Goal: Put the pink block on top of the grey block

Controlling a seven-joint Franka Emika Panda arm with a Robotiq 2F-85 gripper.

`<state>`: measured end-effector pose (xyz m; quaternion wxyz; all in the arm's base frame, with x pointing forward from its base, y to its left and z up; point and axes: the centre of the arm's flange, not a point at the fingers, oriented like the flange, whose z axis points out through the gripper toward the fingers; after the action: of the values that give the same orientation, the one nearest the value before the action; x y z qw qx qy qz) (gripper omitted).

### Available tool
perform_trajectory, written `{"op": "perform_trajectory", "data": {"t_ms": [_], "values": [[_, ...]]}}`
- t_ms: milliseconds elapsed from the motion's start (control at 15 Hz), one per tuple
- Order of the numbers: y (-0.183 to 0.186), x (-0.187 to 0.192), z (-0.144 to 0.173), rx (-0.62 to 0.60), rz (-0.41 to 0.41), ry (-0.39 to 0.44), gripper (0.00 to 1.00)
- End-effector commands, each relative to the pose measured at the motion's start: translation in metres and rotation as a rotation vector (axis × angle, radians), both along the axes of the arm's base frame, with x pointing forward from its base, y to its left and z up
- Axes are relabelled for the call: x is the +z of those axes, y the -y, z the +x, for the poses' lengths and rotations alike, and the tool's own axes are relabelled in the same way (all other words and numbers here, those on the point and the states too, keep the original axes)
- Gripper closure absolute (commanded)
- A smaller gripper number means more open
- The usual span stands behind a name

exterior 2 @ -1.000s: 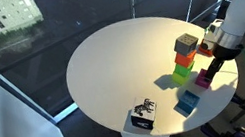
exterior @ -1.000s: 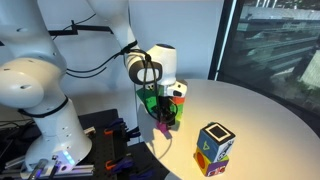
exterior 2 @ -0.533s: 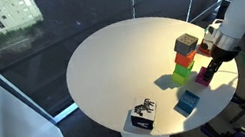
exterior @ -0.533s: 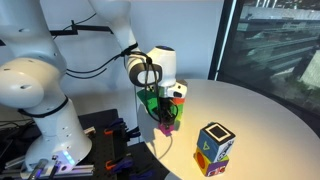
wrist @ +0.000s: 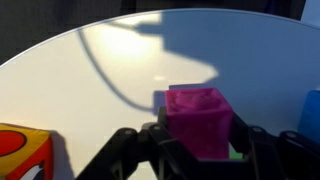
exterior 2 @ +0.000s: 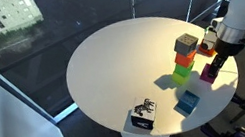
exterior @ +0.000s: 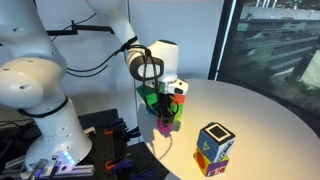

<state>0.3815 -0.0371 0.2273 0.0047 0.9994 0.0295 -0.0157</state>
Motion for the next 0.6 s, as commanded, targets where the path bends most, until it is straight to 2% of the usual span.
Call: {"op": "perform_trajectory", "data": {"t_ms": [0,533], "values": [[0.009,0.035,-0.016,-0.006,0.003,-0.001,0.68],[0.014,0.084,-0.015,-0.035,-0.006,0.039,0.68]]}}
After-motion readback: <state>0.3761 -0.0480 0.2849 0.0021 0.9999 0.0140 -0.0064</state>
